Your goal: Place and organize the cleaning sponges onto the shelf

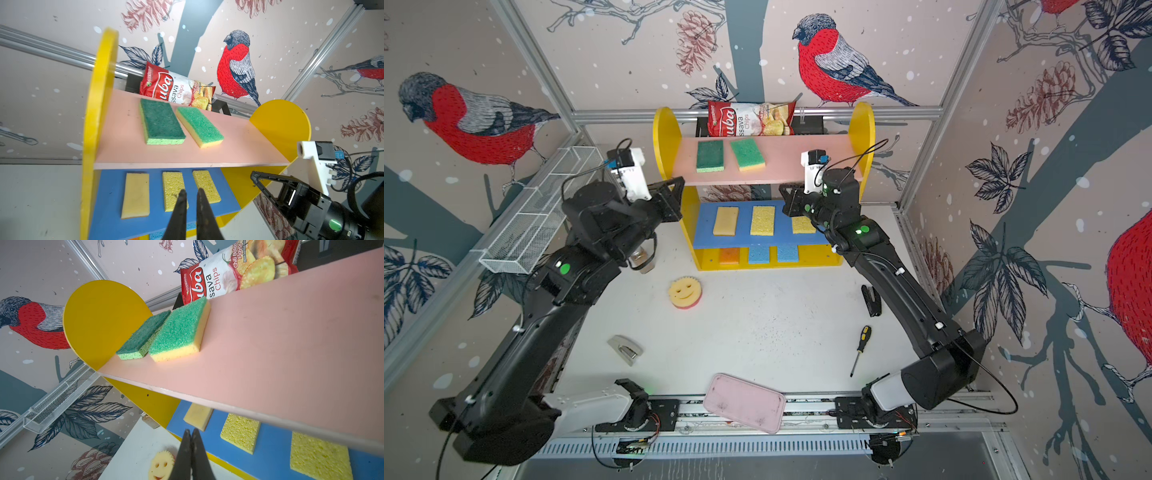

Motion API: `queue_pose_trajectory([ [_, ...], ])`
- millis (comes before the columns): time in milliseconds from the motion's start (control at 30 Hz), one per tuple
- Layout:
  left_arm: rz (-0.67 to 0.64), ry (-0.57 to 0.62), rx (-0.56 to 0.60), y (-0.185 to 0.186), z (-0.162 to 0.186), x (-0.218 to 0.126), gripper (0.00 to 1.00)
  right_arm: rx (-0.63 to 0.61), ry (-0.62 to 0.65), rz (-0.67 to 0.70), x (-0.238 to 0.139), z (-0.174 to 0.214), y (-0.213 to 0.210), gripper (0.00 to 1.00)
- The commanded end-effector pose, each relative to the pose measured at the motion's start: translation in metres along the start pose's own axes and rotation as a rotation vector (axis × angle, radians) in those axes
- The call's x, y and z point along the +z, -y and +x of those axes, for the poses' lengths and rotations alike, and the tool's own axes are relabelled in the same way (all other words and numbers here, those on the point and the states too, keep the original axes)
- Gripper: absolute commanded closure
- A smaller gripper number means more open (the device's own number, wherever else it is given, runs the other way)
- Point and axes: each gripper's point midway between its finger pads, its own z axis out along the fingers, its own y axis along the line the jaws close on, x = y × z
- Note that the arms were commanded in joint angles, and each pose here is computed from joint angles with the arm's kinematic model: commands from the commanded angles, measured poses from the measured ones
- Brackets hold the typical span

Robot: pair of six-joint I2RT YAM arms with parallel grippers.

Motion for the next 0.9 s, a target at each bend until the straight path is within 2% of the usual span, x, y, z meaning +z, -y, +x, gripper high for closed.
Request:
queue_pose_trajectory([
  [0, -0.023, 0.078, 0.000, -0.006, -0.013, -0.011, 0.85, 0.023, 0.046, -0.007, -0.008, -0.006, -0.005, 0.99],
  [167, -0.032, 0.068, 0.002, -0.011, -0.005, -0.015, 0.85, 0.047, 0.019, 0.039, -0.012, 0.009, 0.005, 0.99],
  [400, -0.038, 0.079, 0.027, -0.015, -0.005, -0.022, 0.84, 0.061, 0.022, 0.066, -0.016, 0.011, 0.007, 0.99],
  [633, -0.052, 0.052, 0.066, -0.018, 0.001, -0.022, 0.82, 0.033, 0.061, 0.049, -0.014, -0.010, -0.006, 0.98],
  [700, -0.051, 0.051, 0.072, -0.017, 0.001, -0.020, 0.81, 0.008, 0.067, 0.052, -0.009, -0.021, -0.010, 0.93],
  [800, -0.045, 0.050, 0.081, -0.015, 0.000, -0.018, 0.79, -0.034, 0.077, 0.067, 0.004, -0.041, -0.014, 0.75],
  [867, -0.043, 0.053, 0.083, -0.014, -0.001, -0.017, 0.78, -0.052, 0.079, 0.081, 0.013, -0.051, -0.013, 0.67],
])
